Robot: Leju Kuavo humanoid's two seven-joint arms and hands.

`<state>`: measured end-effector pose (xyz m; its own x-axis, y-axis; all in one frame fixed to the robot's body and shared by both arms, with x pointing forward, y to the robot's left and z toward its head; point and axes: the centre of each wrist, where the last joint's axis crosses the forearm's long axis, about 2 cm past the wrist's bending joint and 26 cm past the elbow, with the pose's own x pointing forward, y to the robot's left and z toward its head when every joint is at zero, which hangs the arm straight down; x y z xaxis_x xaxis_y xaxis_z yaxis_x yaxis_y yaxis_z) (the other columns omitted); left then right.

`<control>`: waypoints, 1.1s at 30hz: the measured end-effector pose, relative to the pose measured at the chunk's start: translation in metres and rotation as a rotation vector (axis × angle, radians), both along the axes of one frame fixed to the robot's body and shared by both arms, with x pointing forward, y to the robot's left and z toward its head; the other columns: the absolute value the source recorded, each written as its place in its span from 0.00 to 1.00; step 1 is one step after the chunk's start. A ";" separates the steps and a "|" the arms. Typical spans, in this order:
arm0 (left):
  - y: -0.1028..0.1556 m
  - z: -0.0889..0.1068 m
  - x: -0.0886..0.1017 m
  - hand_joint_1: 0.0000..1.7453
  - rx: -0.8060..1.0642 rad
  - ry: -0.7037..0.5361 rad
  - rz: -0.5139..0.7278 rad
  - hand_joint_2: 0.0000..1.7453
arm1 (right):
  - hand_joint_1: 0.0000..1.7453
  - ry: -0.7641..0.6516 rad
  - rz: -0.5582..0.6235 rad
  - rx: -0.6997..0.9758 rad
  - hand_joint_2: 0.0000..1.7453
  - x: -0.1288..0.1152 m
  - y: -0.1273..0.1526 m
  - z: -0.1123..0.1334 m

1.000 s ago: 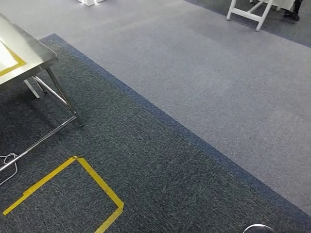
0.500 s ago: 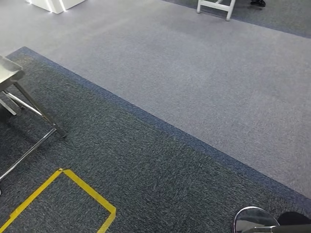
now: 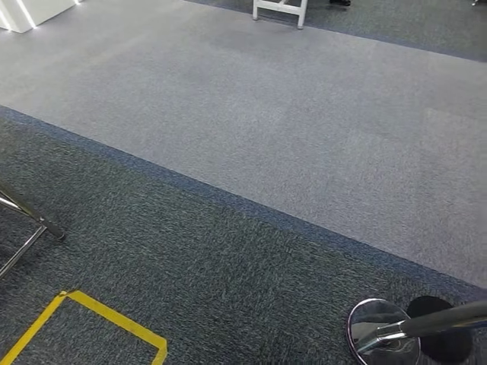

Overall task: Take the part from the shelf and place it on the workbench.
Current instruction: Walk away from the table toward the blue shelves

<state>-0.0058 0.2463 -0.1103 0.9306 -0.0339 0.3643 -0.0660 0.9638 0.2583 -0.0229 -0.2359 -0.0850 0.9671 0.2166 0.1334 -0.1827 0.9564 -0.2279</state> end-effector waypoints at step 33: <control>0.001 0.000 0.000 0.00 0.001 0.000 -0.007 0.00 | 0.00 0.019 0.006 0.004 0.00 -0.004 -0.002 -0.004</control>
